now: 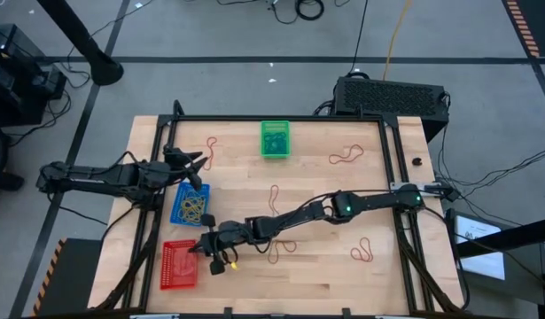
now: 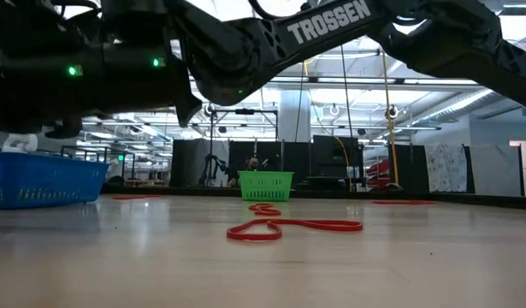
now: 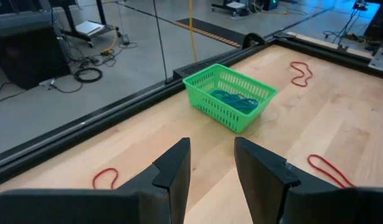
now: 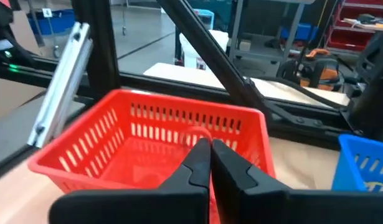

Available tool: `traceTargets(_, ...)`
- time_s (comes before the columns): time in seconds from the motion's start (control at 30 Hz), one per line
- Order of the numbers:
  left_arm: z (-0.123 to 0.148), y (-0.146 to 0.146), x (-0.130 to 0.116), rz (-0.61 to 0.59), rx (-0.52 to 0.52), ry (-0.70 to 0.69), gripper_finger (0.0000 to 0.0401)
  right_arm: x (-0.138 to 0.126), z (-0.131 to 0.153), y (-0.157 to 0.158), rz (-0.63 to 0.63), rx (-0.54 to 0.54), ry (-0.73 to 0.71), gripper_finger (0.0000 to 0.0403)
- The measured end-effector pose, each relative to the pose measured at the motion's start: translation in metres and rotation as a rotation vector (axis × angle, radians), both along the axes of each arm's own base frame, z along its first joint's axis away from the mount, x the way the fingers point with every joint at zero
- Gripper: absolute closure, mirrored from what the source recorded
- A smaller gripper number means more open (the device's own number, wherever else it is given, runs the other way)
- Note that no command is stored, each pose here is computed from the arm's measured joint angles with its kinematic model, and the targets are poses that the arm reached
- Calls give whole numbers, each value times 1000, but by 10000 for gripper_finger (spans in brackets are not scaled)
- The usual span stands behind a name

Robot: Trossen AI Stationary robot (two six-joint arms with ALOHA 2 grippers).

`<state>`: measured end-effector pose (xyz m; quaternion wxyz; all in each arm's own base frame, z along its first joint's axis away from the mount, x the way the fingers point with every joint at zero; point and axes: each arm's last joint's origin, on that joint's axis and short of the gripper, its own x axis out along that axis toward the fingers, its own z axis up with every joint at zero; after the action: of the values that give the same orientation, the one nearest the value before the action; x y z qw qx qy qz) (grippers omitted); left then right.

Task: Sort rubber bands into baskets
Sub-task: Put the red rubber band into the red bin

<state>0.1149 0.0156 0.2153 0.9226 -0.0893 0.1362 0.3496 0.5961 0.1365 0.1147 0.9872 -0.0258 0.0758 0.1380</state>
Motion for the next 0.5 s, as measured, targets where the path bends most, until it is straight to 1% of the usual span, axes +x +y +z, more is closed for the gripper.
traceTargets(0.1,0,0,0,-12,9,10,269,0,2,1,2,5,-16,398)
traceTargets(0.2,0,0,0,-14,9,11,269,0,2,2,5,5,-12,381)
traceTargets(0.5,0,0,0,-14,9,12,270,0,-1,1,0,16,18,303)
